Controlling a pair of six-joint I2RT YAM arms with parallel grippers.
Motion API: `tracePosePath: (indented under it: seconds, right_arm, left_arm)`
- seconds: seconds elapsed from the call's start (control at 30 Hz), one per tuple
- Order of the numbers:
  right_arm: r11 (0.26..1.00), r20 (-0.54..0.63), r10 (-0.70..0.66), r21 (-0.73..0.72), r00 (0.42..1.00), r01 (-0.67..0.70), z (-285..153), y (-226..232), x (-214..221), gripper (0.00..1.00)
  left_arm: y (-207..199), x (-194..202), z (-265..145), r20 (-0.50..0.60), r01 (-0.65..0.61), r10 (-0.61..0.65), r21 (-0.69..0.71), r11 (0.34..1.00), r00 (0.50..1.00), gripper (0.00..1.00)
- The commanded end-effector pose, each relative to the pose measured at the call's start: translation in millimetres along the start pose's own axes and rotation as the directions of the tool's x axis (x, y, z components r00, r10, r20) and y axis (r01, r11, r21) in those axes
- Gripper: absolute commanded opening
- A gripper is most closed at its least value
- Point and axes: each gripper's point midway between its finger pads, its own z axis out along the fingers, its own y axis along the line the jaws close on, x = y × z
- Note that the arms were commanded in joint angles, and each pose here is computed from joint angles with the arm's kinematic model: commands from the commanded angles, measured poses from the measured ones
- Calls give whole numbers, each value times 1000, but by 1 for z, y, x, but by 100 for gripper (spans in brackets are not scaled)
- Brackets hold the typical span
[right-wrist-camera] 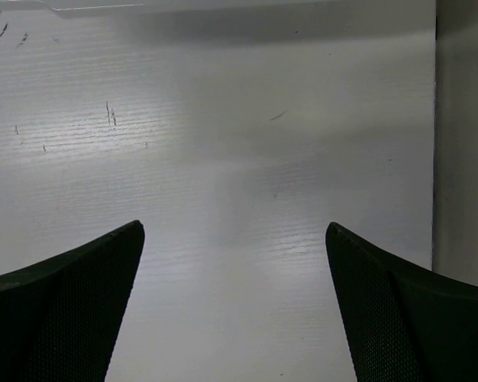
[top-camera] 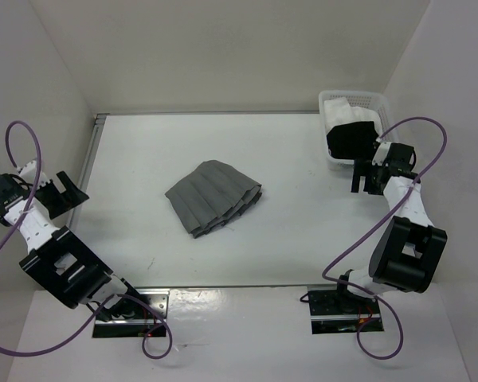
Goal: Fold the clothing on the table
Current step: Fold the skirt
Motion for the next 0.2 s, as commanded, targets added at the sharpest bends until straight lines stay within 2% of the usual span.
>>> tracePosePath:
  seconds: [0.0,0.17]
  right_arm:
    - [1000,81,-9,7,997,9,-6,-6,-19,99]
    - [1000,83,4,10,997,-5,-8,-10,-16,99]
  left_arm:
    - [-7,-5,-3,32,-25,24,32,999,999,100]
    - [-8,-6,-3,34,-34,33,41,999,999,100]
